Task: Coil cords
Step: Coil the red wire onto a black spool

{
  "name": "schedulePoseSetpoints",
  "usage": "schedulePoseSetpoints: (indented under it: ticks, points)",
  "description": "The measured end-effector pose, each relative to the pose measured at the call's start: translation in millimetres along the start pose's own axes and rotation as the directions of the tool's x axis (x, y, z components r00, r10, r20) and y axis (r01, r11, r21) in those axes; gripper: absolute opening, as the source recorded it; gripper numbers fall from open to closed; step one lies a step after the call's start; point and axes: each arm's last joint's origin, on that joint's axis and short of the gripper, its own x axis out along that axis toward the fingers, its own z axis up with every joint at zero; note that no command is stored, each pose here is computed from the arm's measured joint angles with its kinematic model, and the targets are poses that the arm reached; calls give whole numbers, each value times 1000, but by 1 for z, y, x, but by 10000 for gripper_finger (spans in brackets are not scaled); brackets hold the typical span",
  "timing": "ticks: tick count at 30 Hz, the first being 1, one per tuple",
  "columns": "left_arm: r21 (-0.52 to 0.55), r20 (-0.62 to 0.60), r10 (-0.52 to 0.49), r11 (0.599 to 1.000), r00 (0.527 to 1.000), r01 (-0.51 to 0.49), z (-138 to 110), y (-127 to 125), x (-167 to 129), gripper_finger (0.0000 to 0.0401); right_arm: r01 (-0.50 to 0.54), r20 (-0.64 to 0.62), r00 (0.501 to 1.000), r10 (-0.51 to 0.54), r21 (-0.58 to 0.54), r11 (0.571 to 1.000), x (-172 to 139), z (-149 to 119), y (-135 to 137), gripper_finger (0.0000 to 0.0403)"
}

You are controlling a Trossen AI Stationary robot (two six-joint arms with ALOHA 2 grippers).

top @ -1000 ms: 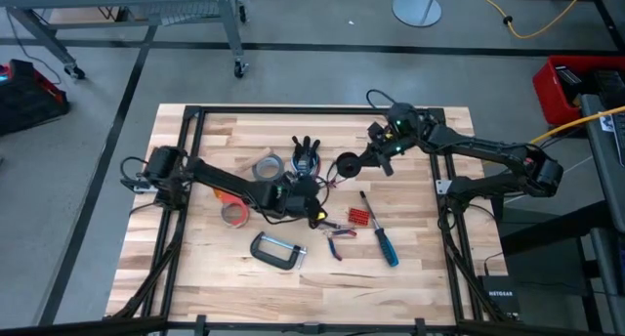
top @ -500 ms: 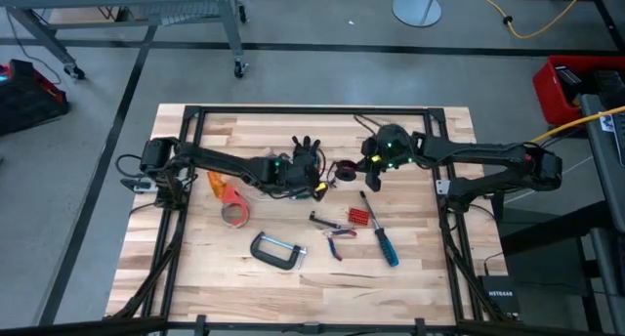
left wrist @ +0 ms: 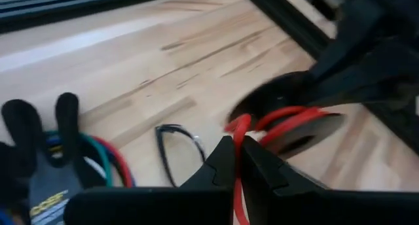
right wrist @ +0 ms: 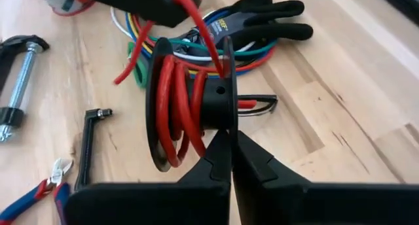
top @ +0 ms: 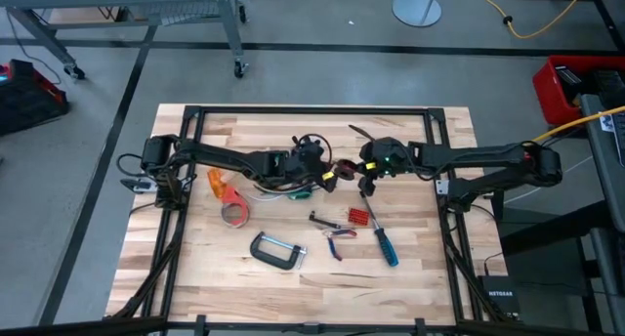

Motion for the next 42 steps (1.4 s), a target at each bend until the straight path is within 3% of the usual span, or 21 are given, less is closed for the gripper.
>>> schedulePoseSetpoints:
  ticks: [10, 24, 35, 42]
  points:
    - [-30, 53, -51, 998, 997, 52, 5, -5, 0, 0, 24, -70, 997, -18, 89, 996, 24, -7, -1, 1]
    - [-25, 65, -68, 997, 996, 70, 4, -9, -2, 0, -32, 10, 999, 31, 145, 989, 58, -3, 2, 1]
    - [39, 64, -101, 994, 993, 99, -5, -22, -9, 0, -132, 200, 976, 85, 239, 962, 59, 15, 6, 1]
    - [139, 84, -81, 988, 993, 69, -13, -29, -15, 0, -166, 255, 963, 92, 286, 944, 57, 20, 8, 1]
